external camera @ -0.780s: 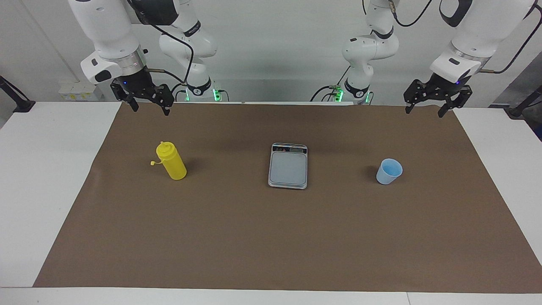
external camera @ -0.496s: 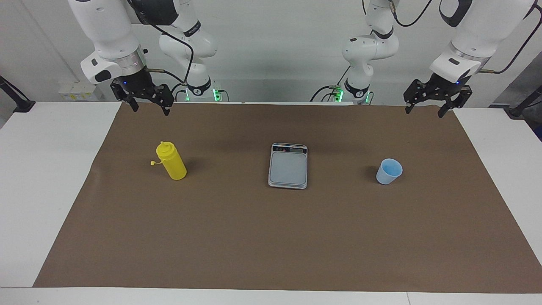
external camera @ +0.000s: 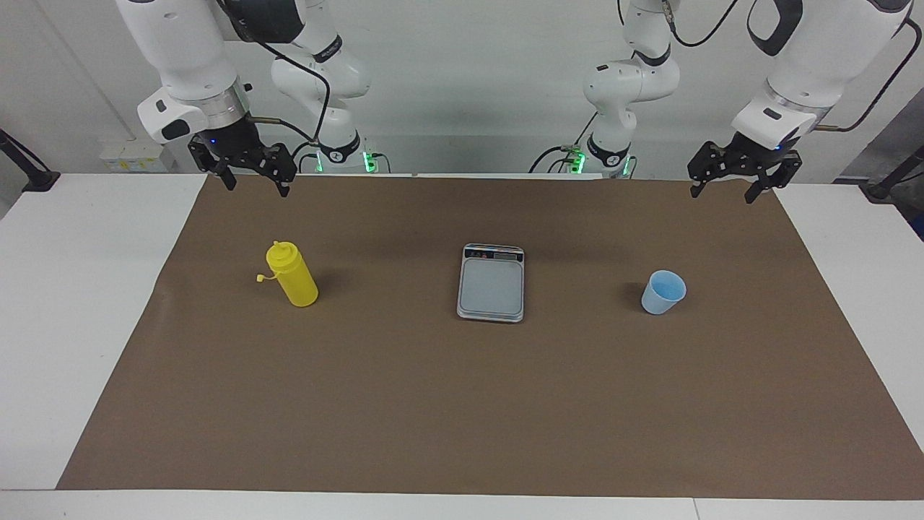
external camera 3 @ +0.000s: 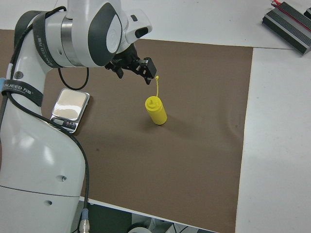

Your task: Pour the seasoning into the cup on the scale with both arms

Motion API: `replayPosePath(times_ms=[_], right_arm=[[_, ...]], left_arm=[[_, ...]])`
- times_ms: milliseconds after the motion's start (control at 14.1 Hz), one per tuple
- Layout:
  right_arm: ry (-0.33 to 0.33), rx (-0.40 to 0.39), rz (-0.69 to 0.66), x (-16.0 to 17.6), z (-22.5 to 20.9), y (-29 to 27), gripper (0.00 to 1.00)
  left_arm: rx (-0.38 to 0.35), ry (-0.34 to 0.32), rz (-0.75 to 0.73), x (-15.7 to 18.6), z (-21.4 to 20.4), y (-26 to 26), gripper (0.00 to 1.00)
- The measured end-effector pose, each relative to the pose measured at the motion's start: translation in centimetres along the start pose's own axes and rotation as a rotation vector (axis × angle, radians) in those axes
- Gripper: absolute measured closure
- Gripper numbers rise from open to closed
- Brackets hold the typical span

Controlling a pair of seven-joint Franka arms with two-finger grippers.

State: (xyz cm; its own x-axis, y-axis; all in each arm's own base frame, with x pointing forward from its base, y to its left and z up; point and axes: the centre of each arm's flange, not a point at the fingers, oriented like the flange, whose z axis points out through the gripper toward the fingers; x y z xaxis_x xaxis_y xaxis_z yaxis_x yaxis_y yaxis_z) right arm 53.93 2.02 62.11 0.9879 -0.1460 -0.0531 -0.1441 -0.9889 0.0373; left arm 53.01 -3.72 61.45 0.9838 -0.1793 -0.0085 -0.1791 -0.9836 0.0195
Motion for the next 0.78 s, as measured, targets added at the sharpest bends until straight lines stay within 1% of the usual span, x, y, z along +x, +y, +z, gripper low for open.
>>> replayPosePath(times_ms=[284,425,780], right_arm=[[0.0,0.0,0.0,0.0,0.0,0.0,0.0],[0.0,0.0,0.0,0.0,0.0,0.0,0.0],[0.0,0.0,0.0,0.0,0.0,0.0,0.0]], left_arm=[[0.002,0.02,-0.049,0.5,4.3,-2.4,0.0],[0.003,0.027,-0.09,0.5,7.7,-3.6,0.0],[0.001,0.056,-0.224,0.4,16.3,-4.0,0.0]])
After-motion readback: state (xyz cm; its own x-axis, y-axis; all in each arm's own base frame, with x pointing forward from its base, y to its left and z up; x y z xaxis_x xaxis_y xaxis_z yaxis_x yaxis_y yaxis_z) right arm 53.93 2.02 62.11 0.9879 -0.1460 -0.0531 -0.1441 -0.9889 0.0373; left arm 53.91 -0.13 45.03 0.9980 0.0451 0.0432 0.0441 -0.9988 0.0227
